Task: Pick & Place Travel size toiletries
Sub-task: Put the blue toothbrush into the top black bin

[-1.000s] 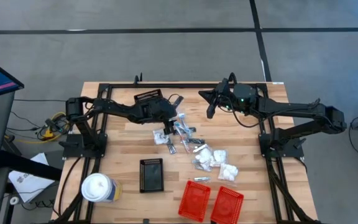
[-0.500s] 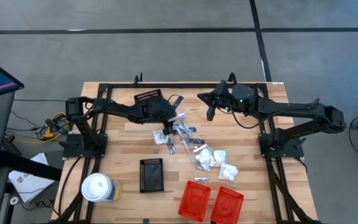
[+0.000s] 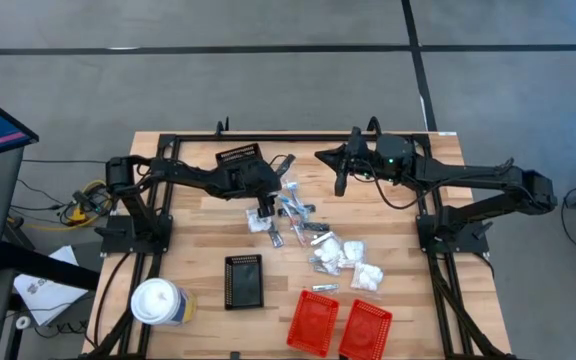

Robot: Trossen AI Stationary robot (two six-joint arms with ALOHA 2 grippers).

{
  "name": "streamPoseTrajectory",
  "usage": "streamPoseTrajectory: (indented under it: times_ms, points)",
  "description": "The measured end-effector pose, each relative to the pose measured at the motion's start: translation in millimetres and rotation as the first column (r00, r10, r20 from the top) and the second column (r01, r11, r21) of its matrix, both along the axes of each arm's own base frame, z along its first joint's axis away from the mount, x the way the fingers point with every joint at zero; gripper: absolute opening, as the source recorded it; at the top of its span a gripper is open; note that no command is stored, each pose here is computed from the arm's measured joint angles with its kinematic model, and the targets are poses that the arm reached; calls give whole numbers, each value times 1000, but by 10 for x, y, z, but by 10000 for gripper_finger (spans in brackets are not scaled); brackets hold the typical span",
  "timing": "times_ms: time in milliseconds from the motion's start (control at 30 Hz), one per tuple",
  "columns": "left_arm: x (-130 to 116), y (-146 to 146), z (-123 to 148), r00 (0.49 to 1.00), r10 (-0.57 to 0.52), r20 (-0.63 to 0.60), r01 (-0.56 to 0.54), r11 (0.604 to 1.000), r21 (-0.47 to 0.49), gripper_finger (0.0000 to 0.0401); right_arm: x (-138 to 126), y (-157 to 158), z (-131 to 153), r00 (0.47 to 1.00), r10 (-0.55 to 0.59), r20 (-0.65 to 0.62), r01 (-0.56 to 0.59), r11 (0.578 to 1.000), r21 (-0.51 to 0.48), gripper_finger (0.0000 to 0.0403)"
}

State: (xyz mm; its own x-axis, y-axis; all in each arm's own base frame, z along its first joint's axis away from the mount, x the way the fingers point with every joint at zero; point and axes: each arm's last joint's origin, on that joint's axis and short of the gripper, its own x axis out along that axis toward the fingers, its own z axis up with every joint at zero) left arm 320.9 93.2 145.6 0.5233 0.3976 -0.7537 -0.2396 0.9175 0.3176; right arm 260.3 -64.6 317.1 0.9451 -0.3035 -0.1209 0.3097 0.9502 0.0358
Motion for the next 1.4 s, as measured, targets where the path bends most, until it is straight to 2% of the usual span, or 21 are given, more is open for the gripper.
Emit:
streamPoseTrajectory:
  times_ms: [300, 533, 667, 867, 967, 1133, 1400]
  points:
    - [69, 21, -193, 999, -39, 4, 40, 997, -59, 204, 2, -2, 20, 1000, 0, 20, 0, 1000, -4, 0]
    - [94, 71, -270, 1000, -4, -12, 4, 1000, -29, 185, 18, 61, 30, 999, 20, 41, -21, 999, 25, 0]
    - [138, 77, -200, 1000, -2, 16, 3, 1000, -24, 145, 23, 84, 30, 999, 29, 41, -30, 999, 25, 0]
    - [142, 79, -195, 1000, -2, 18, 2, 1000, -23, 42, 22, 80, 29, 999, 27, 40, -28, 999, 25, 0]
    - [135, 75, -145, 1000, -4, 29, 4, 1000, -20, 10, 22, 81, 29, 999, 27, 39, -28, 999, 25, 0]
    - [76, 28, 26, 999, -12, 32, 12, 1000, -19, 15, 22, 81, 25, 999, 28, 35, -28, 999, 26, 0]
    - [-68, -186, 496, 984, -53, 169, 53, 999, 7, 9, 21, 81, 21, 999, 27, 32, -28, 999, 27, 0]
